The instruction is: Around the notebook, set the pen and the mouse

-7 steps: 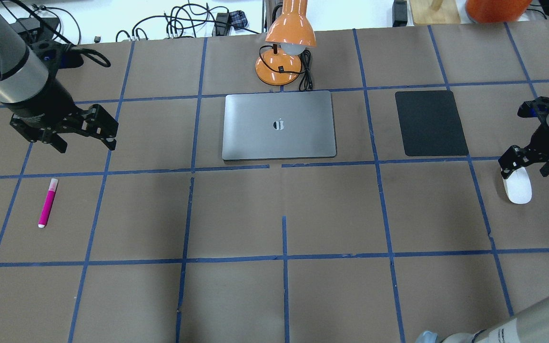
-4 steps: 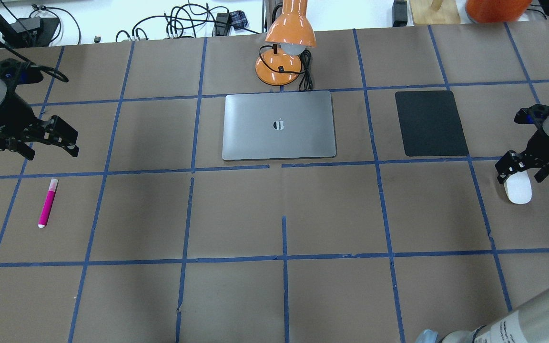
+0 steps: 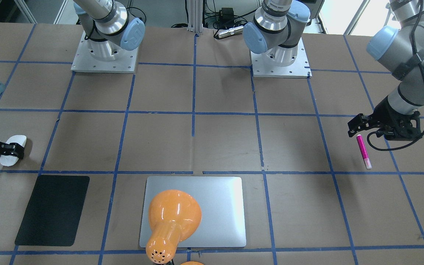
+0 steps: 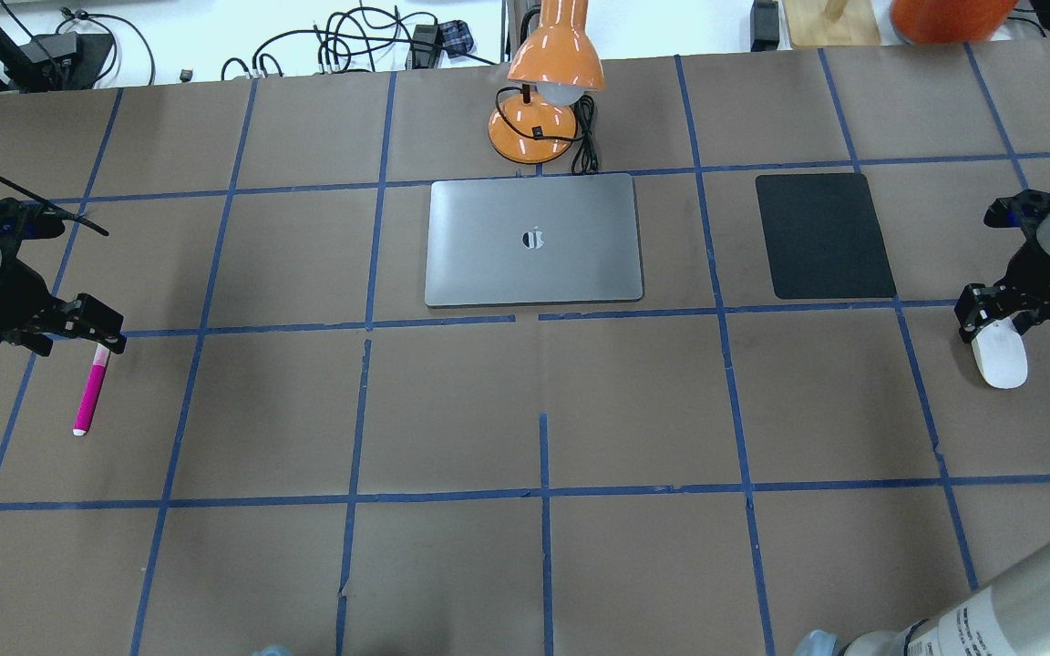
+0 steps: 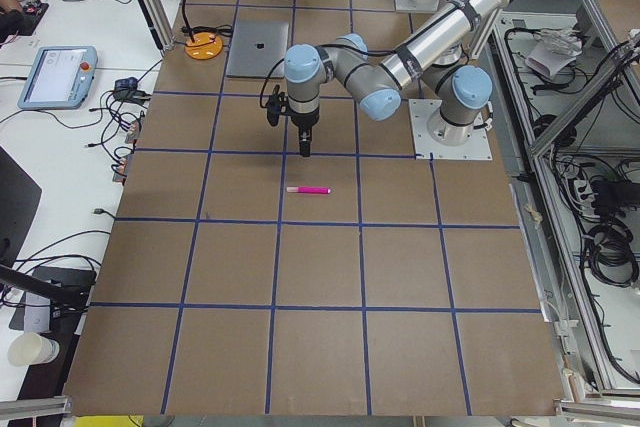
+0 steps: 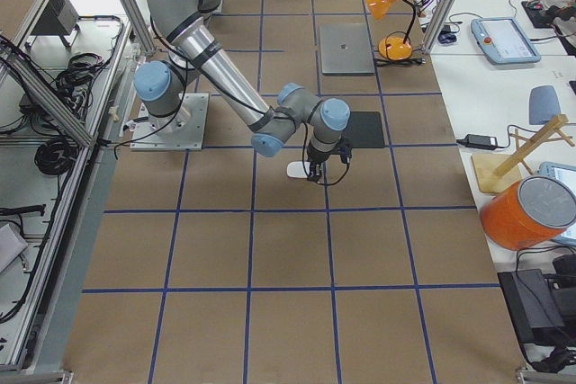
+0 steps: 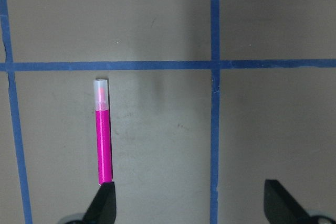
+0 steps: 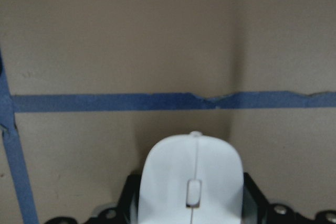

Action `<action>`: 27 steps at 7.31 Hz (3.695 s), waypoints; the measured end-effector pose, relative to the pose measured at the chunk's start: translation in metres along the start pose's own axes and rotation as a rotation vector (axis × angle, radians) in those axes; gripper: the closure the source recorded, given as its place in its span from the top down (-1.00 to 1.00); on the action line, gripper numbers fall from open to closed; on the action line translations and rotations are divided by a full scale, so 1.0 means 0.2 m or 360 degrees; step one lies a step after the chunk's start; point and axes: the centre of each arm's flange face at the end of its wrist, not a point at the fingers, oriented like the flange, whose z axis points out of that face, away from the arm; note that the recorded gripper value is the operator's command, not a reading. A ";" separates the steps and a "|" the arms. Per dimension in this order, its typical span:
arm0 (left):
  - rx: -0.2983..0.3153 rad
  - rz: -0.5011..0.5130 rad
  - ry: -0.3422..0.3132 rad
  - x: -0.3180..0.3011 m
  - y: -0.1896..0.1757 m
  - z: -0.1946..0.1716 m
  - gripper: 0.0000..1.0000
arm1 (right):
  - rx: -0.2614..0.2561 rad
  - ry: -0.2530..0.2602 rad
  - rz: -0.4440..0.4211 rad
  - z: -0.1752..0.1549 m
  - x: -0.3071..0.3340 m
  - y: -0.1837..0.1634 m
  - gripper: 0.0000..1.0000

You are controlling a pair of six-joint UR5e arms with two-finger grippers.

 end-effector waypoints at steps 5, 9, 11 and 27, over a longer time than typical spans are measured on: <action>0.0022 0.0128 -0.0023 -0.23 -0.02 0.31 0.94 | 0.0141 -0.0066 -0.0079 -0.59 -0.54 -0.41 -0.90; 0.0009 0.0178 -0.0010 -0.33 -0.04 0.44 0.20 | 0.0082 -0.0120 -0.0075 -0.22 -0.88 -0.76 0.81; 0.0001 0.0185 -0.0006 -0.33 -0.04 0.46 0.05 | 0.0044 -0.0120 -0.0010 -0.12 -0.88 -0.80 1.00; 0.0011 -0.0405 -0.0123 0.05 -0.40 -0.17 -1.00 | 0.0225 -0.0069 -0.0068 -1.52 -1.69 0.33 1.00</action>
